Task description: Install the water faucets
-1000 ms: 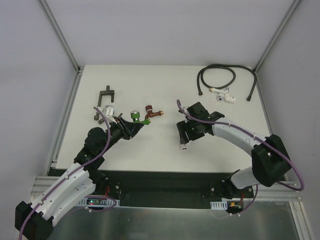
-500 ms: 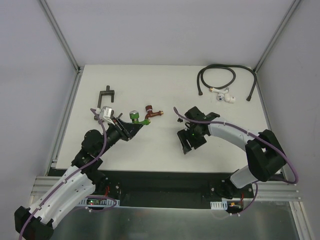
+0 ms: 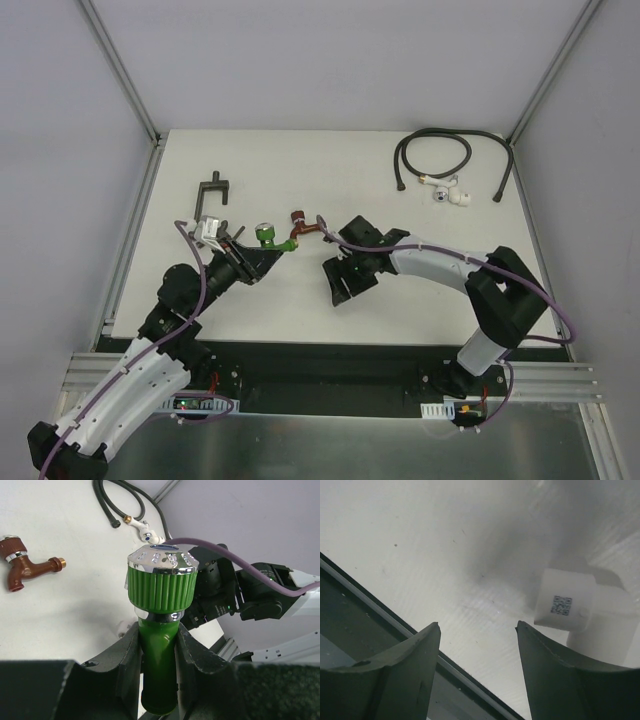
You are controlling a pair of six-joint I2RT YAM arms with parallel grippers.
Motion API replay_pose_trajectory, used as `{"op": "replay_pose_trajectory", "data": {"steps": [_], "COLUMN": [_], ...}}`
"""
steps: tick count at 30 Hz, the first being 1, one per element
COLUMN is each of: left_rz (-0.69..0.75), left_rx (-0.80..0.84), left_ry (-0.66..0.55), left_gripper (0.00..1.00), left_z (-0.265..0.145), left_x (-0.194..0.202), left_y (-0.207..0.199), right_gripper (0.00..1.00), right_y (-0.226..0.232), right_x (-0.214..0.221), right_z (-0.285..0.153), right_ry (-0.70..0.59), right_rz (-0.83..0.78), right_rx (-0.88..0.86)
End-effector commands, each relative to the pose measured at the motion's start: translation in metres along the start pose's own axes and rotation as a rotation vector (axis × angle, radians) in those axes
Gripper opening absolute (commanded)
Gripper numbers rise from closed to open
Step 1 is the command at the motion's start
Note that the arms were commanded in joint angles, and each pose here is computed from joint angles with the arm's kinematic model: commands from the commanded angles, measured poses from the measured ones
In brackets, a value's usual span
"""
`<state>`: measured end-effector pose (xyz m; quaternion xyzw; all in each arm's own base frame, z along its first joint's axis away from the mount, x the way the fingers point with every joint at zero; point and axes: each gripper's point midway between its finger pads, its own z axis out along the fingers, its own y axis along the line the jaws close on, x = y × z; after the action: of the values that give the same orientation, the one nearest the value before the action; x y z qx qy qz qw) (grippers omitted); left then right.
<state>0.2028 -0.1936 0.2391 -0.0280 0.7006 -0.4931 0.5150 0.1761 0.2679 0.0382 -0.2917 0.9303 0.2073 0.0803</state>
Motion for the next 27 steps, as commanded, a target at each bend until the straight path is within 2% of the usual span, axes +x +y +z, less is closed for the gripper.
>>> {"op": "replay_pose_trajectory", "data": {"steps": [1,5,7,14,19,27], "left_rz": [0.037,0.039,0.039,0.039,0.036,0.033], "left_rx": [0.049,0.048,0.048,0.051,0.058,0.063], "left_ry": [-0.06,-0.07,-0.07,-0.065,-0.069,-0.065], "left_gripper": [0.0,0.0,0.0,0.0,0.0,0.0], "left_z": [-0.005,-0.007,-0.007,-0.007,-0.008,-0.008], "left_x": [-0.021,-0.023,-0.023,-0.022,-0.023,-0.022], "left_y": [-0.019,-0.02,-0.02,-0.02,-0.023,-0.023], "right_gripper": [0.64,0.64,0.65,0.63,0.59,0.59], "right_y": [0.023,0.016,-0.002,-0.06,-0.059,-0.057], "right_x": [-0.034,-0.034,-0.028,-0.018,-0.013,-0.022], "right_z": [-0.009,-0.031,-0.04,-0.064,-0.044,-0.021], "right_ry": [-0.101,-0.132,-0.127,-0.181,-0.164,-0.167], "right_rz": [-0.018,-0.061,-0.073,0.122,0.197,0.21], "right_rx": [-0.065,-0.013,0.077,0.125,0.019,-0.054]}}
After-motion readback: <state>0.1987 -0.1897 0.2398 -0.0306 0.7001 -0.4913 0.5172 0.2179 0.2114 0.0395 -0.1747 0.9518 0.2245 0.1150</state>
